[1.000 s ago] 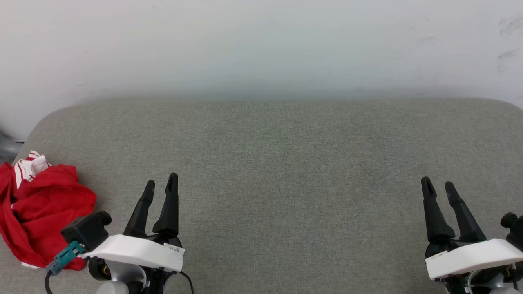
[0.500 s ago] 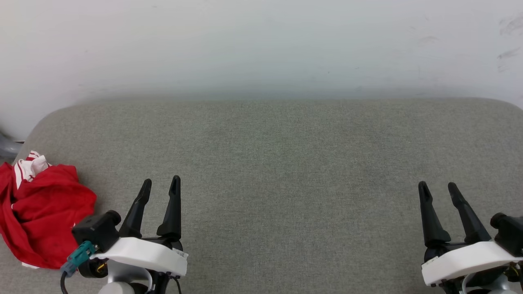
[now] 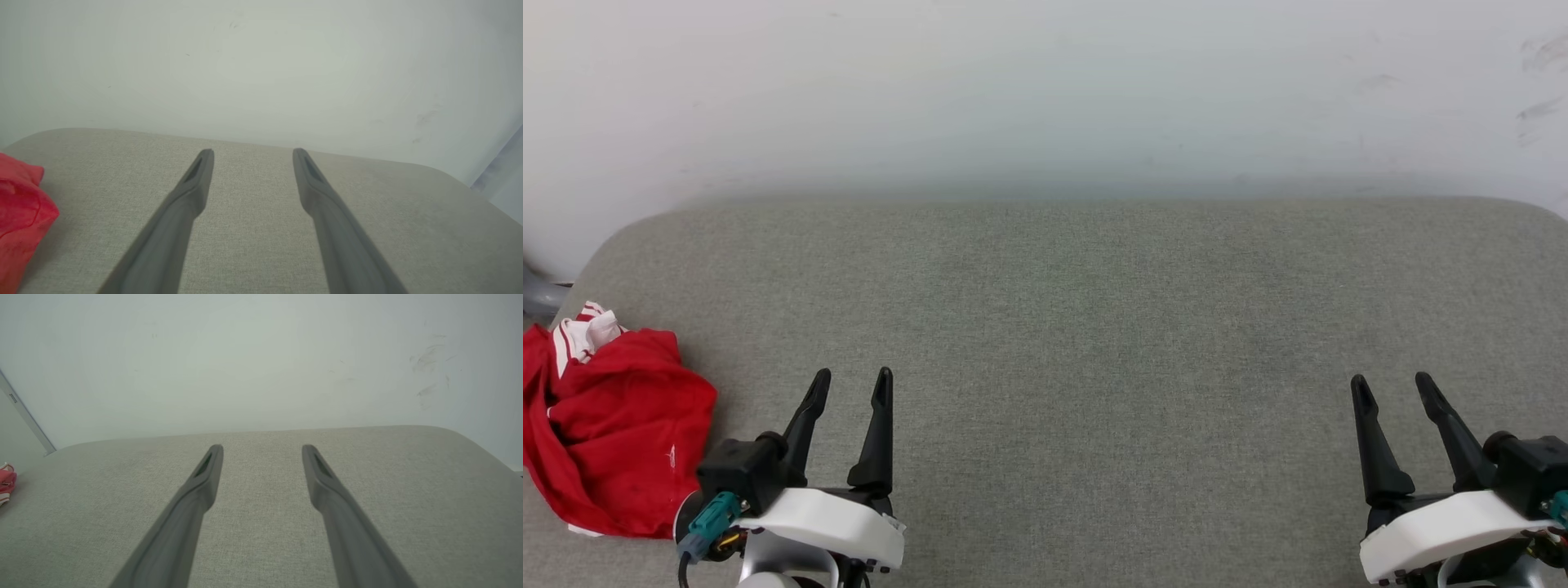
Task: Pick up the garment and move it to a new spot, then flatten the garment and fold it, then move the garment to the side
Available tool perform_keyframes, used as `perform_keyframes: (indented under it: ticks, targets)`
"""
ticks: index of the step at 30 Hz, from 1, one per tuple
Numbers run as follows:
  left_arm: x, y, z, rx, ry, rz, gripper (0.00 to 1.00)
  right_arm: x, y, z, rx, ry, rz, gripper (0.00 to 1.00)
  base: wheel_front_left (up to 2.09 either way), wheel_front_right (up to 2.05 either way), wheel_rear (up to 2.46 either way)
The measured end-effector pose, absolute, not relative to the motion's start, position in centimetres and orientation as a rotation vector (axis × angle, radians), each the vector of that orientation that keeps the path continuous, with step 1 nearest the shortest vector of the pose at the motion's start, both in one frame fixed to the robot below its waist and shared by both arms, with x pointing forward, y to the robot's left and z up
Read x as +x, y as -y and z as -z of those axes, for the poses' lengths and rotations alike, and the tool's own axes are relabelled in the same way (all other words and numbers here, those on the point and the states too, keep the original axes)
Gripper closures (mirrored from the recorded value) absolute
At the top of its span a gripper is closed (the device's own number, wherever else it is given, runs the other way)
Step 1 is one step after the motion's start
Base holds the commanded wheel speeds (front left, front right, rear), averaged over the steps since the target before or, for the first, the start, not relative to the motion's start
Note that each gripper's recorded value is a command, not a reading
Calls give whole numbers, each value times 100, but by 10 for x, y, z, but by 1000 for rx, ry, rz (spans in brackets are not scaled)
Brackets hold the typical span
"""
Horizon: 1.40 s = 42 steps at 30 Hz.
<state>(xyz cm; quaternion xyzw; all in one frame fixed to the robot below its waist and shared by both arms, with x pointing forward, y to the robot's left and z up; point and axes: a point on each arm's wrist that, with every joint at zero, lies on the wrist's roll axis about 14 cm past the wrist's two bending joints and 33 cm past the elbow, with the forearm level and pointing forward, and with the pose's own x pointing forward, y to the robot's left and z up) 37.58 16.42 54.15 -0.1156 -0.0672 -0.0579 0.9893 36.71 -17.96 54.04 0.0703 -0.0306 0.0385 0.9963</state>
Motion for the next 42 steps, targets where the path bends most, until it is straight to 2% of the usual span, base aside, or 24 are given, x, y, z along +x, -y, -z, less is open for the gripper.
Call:
perform_keyframes:
  ticks: [25,34,42]
  targets:
    - [371,-165,-542,-112,172,122,0,369,174,-543,25,75,-93,0,0,0,0]
    - [360,-190,-541,-72,179,42,0,379,141,-547,-21,92,-188,0,0,0,0]
    - [337,-232,-545,-57,202,-93,0,391,93,-546,-26,101,-326,0,0,0,0]
